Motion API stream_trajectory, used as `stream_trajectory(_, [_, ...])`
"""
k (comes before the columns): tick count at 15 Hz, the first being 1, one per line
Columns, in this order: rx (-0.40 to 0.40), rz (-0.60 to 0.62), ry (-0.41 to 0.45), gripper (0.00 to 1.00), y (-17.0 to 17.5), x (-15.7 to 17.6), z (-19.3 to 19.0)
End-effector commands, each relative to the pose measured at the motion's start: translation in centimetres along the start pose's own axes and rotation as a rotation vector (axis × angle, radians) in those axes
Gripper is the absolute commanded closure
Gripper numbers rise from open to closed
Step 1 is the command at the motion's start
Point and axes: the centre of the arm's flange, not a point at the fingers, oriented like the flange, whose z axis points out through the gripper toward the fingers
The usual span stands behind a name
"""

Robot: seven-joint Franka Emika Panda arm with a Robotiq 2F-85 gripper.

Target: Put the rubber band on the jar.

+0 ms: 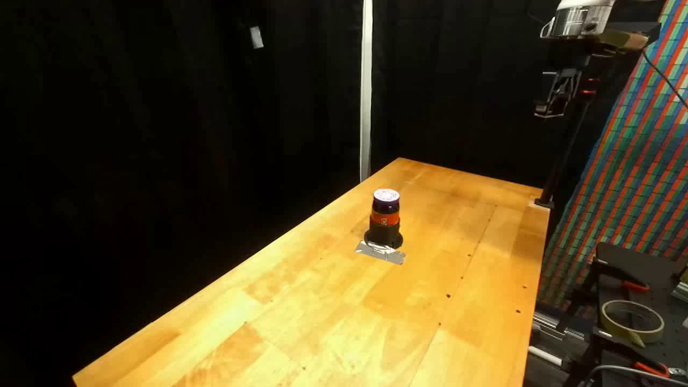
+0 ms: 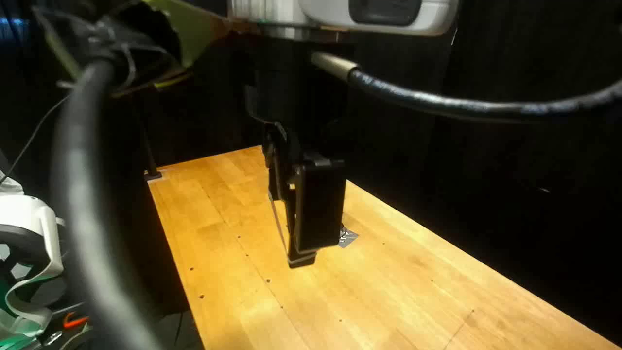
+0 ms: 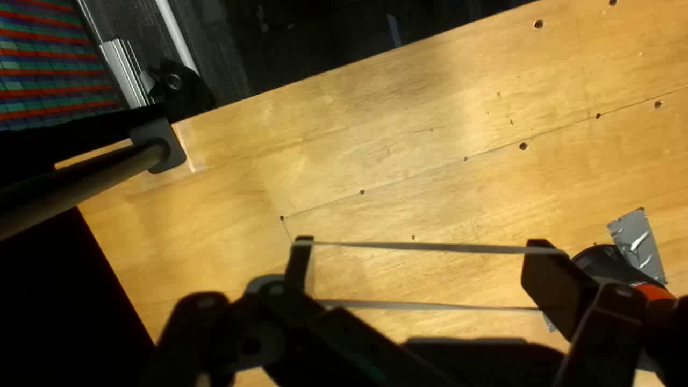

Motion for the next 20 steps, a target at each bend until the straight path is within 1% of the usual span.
stream_trajectory(1, [0.0, 0.0, 0.003, 0.0, 0.0, 0.1, -0.1])
stream_trajectory(10, [-0.001, 0.0, 0.011, 0.0, 0.0, 0.1, -0.5])
stream_trajectory(11, [-0.005, -0.003, 0.017, 0.0, -0.5, 0.6, -0.7])
stream_trajectory(13, [-0.024, -0.018, 0.019, 0.0, -3.3, 2.8, -1.1])
stream_trajectory(14, [-0.048, -0.039, 0.008, 0.0, -5.7, 4.2, -1.2])
stream_trajectory(15, [-0.054, -0.056, 0.007, 0.0, -7.4, 5.1, -1.2])
stream_trajectory(17, [-0.091, -0.093, -0.003, 0.0, -12.2, 7.0, -0.9])
stream_trajectory(19, [-0.113, -0.126, -0.01, 0.0, -16.8, 8.7, 0.0])
stream_trajectory(20, [-0.124, -0.131, 0.0, 0.0, -18.7, 9.4, 0.6])
